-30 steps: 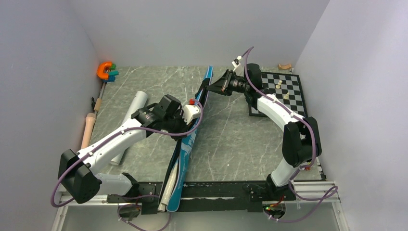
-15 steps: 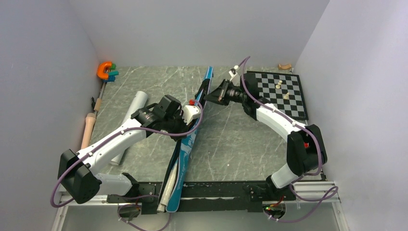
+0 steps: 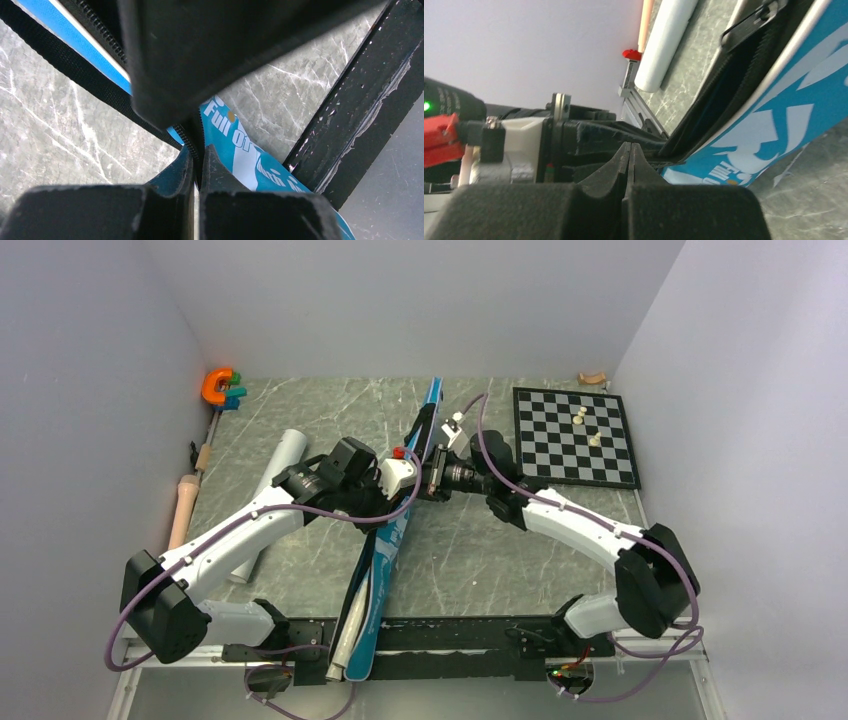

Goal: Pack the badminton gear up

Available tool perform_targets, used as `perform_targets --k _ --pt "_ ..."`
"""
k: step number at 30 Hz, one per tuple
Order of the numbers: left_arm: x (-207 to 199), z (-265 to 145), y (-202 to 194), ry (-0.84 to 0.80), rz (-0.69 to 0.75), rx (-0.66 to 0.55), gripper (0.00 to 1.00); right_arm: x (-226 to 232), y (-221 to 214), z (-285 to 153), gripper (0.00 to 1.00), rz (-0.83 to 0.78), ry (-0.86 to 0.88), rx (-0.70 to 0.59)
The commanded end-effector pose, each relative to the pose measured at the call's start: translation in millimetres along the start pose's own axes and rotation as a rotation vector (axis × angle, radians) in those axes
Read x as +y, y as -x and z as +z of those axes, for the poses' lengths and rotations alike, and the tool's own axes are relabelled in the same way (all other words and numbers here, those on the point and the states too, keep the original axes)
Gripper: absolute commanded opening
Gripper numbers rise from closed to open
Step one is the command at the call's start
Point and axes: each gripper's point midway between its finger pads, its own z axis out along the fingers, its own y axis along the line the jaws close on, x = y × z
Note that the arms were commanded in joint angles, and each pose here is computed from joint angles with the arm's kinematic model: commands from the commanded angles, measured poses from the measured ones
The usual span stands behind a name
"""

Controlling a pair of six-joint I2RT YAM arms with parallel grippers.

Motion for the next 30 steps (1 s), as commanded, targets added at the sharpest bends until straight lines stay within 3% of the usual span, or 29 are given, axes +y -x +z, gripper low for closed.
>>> perform_targets --k 1,6,8,12,16,22,30 --pt "7.7 -24.9 41.8 0.052 0.066 -0.151 0.0 26.2 -8.5 -5.1 0.0 -0.017 0.053 -0.03" --pt "8.8 -26.9 42.3 0.051 0.057 -0.159 0.0 11.8 6.9 -20.8 0.01 -0.029 -0.051 -0.086" --pt "8.7 -28.9 43.4 0.051 0.056 -0.166 0.0 3.5 34.6 -38.0 0.12 -0.037 -0.098 -0.156" --pt "8.6 -30.3 42.7 0.046 0.054 -0.167 0.0 2.1 89.4 -74.0 0.47 -0.066 -0.138 -0.29" --pt "7.1 -30.2 42.1 0.037 0.054 -0.167 0.0 6.1 116.3 -75.5 0.59 -0.104 -0.152 -0.312" --pt "6.6 -32.0 43.0 0.034 0.056 -0.169 0.0 -1.6 121.3 -50.9 0.62 -0.073 -0.112 -0.269" --pt "7.6 -29.7 43.2 0.035 0.054 -0.164 0.0 6.5 83.5 -12.7 0.59 -0.015 -0.044 -0.184"
